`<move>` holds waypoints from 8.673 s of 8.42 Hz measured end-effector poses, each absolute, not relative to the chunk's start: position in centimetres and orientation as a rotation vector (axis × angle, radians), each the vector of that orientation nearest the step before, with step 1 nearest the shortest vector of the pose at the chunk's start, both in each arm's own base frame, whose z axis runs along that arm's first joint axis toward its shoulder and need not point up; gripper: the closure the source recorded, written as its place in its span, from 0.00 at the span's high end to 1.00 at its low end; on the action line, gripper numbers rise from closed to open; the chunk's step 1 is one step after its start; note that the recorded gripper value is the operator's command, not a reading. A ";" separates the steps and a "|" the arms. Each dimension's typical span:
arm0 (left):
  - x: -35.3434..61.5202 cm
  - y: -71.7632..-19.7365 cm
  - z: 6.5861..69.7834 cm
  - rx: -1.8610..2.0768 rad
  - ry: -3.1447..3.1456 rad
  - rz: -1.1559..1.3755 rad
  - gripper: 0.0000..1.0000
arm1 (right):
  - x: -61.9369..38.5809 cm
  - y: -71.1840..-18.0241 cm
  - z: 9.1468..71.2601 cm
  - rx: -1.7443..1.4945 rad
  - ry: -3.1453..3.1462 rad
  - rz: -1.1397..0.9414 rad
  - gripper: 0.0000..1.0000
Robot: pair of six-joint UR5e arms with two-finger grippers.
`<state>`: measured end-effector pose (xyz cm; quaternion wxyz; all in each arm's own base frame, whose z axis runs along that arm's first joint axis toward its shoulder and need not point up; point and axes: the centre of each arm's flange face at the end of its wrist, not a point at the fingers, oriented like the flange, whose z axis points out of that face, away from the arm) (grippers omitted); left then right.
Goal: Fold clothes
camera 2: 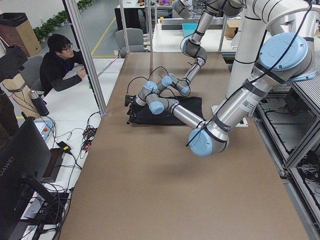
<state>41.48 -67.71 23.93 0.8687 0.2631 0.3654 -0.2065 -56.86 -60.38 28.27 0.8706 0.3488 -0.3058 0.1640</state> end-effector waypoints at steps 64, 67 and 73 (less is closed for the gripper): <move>41.7 -69.0 22.2 0.557 0.771 -0.456 0.95 | -44.4 -37.1 32.8 0.157 -1.138 0.340 0.94; 41.9 -68.9 22.3 0.556 0.770 -0.453 0.95 | -46.6 -35.3 33.6 0.163 -1.137 0.322 0.94; 42.0 -68.7 21.7 0.562 0.777 -0.452 0.95 | -47.0 -35.0 35.6 0.152 -1.102 0.320 0.94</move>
